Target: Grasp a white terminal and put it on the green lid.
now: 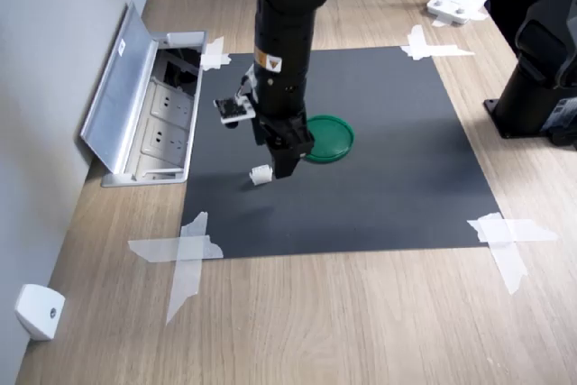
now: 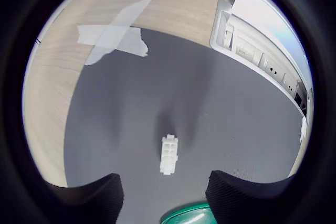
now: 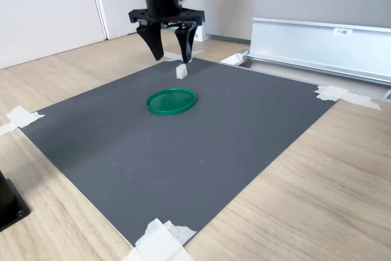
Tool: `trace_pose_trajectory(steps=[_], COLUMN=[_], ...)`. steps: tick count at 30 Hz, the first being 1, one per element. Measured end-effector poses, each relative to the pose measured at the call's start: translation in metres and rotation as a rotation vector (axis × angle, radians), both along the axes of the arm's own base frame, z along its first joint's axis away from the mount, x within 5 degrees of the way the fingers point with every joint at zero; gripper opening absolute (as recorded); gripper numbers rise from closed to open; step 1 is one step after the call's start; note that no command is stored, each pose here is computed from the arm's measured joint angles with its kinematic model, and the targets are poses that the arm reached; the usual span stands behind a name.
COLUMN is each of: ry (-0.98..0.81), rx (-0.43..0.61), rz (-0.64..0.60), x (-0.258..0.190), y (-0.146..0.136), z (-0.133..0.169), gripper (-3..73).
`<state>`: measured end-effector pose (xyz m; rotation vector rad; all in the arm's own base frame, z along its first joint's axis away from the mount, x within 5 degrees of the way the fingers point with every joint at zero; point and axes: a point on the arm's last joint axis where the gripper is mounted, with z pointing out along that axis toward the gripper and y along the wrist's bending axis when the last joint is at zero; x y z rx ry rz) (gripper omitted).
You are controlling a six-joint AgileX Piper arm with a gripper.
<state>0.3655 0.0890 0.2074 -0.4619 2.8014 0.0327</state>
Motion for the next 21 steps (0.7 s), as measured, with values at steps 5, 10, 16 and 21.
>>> trace_pose_trajectory(steps=[5,10,16,21], ry=[-0.011,-0.008,-0.024,-0.023], rx=[-0.003,-0.004,0.0,0.002], rz=[0.003,0.003,0.017,0.025], x=[0.006,0.011,0.019,0.021], y=[0.001,0.002,0.005,0.006], z=[-0.009,-0.017,-0.019,-0.021], gripper=[67.3,67.3,66.0,58.1])
